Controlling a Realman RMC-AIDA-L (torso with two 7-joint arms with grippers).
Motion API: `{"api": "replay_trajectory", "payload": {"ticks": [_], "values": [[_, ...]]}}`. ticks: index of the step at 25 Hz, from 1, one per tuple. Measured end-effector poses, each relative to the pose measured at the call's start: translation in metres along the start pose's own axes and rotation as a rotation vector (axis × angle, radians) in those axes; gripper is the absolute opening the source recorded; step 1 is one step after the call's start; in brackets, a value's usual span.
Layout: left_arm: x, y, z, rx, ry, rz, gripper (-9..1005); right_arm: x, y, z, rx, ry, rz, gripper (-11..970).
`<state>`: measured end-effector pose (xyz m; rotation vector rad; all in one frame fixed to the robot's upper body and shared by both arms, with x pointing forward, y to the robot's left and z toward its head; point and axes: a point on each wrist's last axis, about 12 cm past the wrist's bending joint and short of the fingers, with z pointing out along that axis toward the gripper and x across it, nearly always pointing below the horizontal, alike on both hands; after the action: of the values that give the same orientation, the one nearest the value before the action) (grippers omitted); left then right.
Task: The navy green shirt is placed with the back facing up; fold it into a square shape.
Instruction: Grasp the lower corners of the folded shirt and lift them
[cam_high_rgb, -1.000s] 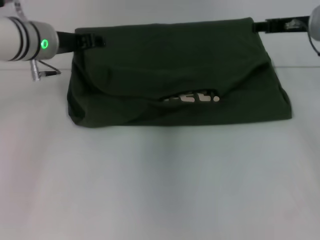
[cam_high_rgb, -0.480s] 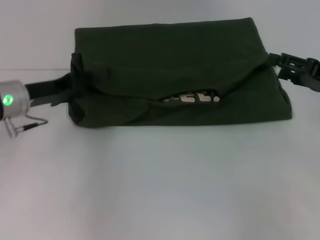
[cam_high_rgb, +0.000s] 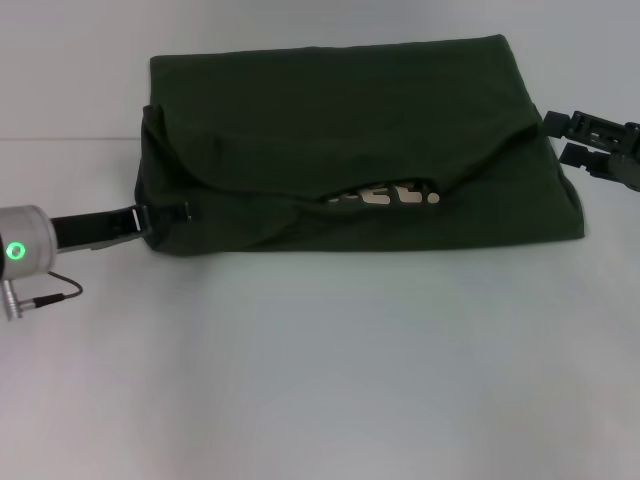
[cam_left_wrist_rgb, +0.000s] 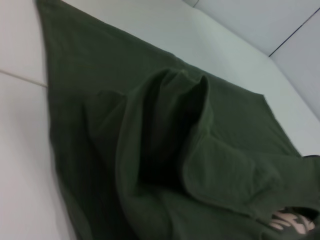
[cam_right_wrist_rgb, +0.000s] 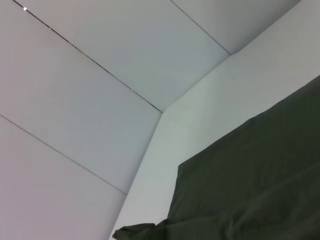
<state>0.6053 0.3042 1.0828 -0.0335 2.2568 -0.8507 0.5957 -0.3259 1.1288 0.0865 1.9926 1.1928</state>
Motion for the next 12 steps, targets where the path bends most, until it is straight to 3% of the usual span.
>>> {"api": "replay_trajectory", "payload": {"ticks": [12], "values": [[0.009, -0.010, 0.031, -0.102, 0.009, 0.075, 865, 0.002, -0.001, -0.001, -0.007, -0.006, 0.020, 916]]}}
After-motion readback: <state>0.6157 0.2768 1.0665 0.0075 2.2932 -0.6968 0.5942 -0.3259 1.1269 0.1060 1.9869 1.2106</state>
